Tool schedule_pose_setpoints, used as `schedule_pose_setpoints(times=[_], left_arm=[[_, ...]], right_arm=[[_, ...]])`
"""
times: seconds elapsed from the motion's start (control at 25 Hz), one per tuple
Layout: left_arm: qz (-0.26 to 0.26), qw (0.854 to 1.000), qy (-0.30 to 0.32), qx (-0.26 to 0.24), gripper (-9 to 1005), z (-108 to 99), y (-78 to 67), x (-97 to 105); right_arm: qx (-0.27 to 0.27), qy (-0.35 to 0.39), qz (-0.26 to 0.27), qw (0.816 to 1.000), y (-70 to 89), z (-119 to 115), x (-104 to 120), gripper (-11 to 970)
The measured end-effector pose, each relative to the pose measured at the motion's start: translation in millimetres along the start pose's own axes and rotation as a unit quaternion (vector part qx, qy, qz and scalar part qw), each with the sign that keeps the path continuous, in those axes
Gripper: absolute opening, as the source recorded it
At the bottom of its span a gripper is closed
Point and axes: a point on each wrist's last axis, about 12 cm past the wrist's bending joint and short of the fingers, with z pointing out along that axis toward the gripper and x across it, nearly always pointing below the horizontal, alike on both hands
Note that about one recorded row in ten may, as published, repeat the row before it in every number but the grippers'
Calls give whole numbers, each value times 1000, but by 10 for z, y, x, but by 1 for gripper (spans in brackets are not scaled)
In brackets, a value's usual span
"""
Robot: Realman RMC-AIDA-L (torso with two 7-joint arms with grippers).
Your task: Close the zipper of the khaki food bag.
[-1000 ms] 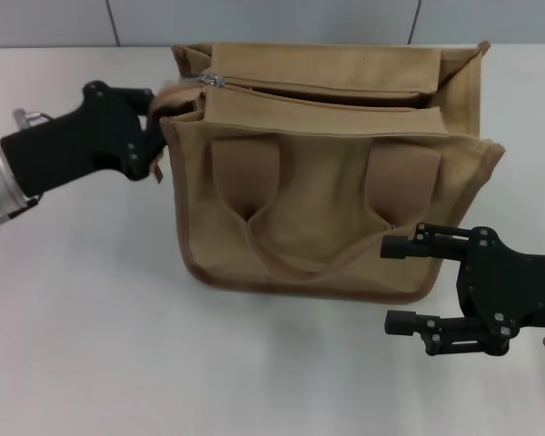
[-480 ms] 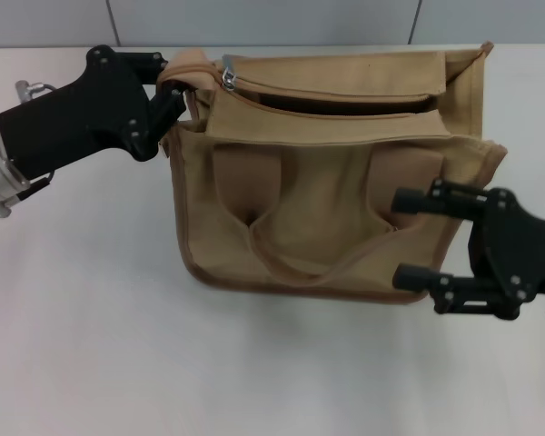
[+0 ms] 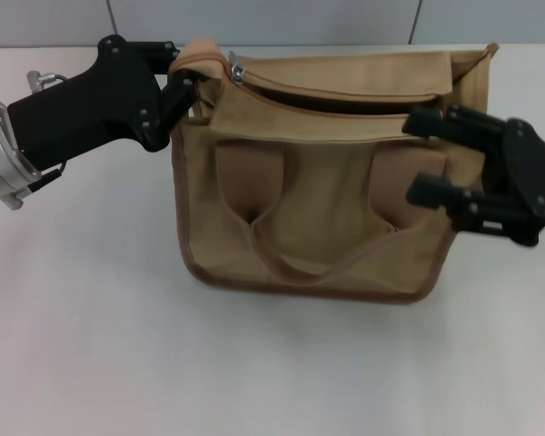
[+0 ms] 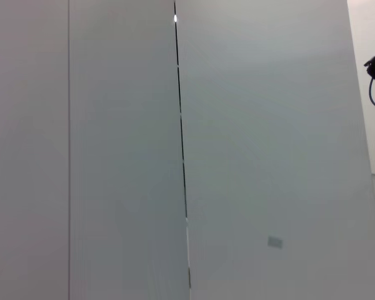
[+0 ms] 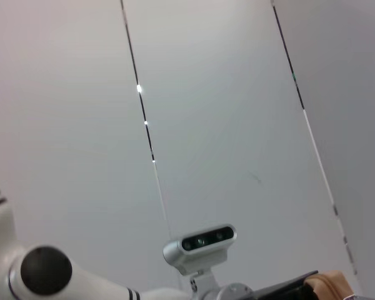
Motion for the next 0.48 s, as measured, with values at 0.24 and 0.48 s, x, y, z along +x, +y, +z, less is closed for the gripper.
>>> schedule_pose_setpoints(times=[0.24, 0.48], left_arm=[[-4, 1000, 2, 5, 1, 119, 20, 19], [2, 1000, 9, -17, 0, -72, -19, 67]], right_arm=[[1, 17, 55, 998, -175, 126, -126, 779], [33, 30, 61, 997, -259, 146, -91, 779]])
